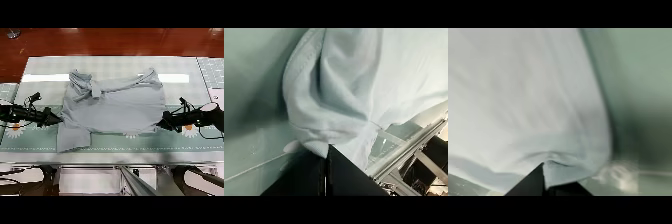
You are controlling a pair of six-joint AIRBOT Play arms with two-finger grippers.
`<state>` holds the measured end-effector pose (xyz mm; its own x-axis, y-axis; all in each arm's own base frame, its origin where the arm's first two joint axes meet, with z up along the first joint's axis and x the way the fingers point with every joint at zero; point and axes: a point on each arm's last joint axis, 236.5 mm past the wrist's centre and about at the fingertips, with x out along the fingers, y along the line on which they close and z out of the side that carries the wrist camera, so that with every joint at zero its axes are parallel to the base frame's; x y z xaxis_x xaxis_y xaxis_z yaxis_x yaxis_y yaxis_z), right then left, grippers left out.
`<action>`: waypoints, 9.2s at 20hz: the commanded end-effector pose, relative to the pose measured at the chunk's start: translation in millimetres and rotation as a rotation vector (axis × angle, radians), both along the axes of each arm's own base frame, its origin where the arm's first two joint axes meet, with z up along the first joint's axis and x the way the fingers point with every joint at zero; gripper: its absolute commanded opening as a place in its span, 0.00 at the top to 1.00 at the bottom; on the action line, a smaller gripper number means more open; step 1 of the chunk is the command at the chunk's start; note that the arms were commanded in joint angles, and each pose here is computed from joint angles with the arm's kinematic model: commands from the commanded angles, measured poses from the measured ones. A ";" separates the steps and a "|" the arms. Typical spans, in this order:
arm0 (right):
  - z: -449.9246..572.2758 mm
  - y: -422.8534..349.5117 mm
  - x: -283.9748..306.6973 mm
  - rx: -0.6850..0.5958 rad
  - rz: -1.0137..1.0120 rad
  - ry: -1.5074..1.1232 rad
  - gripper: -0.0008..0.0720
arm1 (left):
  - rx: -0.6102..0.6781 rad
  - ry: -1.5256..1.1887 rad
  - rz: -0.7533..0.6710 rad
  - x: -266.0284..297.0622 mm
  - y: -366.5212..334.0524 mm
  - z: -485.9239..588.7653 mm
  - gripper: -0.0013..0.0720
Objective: Fold the shirts.
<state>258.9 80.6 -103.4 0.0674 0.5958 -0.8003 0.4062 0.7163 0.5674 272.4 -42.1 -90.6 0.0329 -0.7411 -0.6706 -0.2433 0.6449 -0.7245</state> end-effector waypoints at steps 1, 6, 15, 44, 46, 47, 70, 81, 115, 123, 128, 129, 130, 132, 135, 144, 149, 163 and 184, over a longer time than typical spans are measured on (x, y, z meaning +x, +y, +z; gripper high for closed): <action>30.9 16.3 25.9 0.030 0.083 -0.078 0.96 | -0.028 -0.072 0.085 29.7 -0.5 20.8 0.96; 178.5 3.2 126.7 -0.023 0.118 -0.449 0.96 | -0.135 -0.623 0.300 137.4 8.2 201.9 0.96; 548.7 -3.3 92.8 -0.343 0.126 -1.366 0.96 | 0.254 -1.510 0.279 59.0 -7.4 560.9 0.96; 224.0 -51.3 148.4 -0.345 0.105 -0.661 0.96 | 0.882 -0.776 0.026 176.3 9.8 240.5 0.96; 185.9 -55.0 187.8 -0.304 0.072 -0.607 0.96 | 0.863 -0.746 0.066 207.1 6.4 206.1 0.96; 171.7 -54.1 204.1 -0.278 0.065 -0.584 0.96 | 0.850 -0.723 0.093 218.4 4.9 189.3 0.96; 32.3 -41.2 132.0 -0.157 0.338 -0.020 0.87 | 0.639 0.059 -0.303 91.5 7.8 4.7 0.95; 114.1 -125.0 92.1 -0.302 0.090 -0.237 0.14 | 0.632 0.092 -0.157 13.7 63.8 50.8 0.03; 8.9 -25.1 -83.2 -0.067 0.037 0.102 0.14 | 0.185 0.064 0.012 -96.2 -55.8 -20.1 0.96; 4.4 -3.7 -38.6 -0.037 0.028 0.029 0.63 | 0.183 0.062 0.016 -95.0 -56.0 -19.8 0.96; 28.2 -5.0 -23.3 -0.031 0.120 -0.039 0.96 | 0.177 0.025 0.013 -79.8 -54.4 -7.0 0.96; 35.1 -6.7 -16.4 -0.036 0.126 -0.057 0.96 | 0.178 -0.003 0.008 -69.5 -52.7 1.6 0.96; 43.8 -8.0 -7.7 -0.038 0.129 -0.080 0.96 | 0.185 -0.037 0.011 -56.9 -49.7 10.2 0.96; 64.6 -5.7 8.0 -0.026 0.144 -0.129 0.96 | 0.219 -0.133 0.063 -21.0 -37.3 25.6 0.96; 87.5 -18.3 49.5 -0.092 0.103 -0.258 0.96 | 0.192 -0.200 0.136 27.1 -27.5 47.5 0.96; 78.3 -34.3 143.0 -0.062 0.005 -0.290 0.96 | 0.220 -0.317 0.290 165.9 7.2 70.0 0.96; 51.6 -27.6 179.0 -0.026 -0.014 -0.268 0.96 | 0.202 -0.283 0.258 197.0 -1.5 44.7 0.96; 41.1 -115.7 157.9 -0.074 0.003 -0.147 0.14 | 0.340 -0.012 0.114 108.0 85.9 63.3 0.02; 114.6 -50.4 110.9 -0.139 0.213 -0.304 0.96 | 0.137 -0.597 -0.212 103.9 -195.2 128.2 0.96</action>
<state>396.1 47.8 -16.6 0.1373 0.5863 -0.7984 0.0891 0.7954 0.5994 363.3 -196.0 16.3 0.2376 -0.6558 -0.7166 0.2109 0.7549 -0.6210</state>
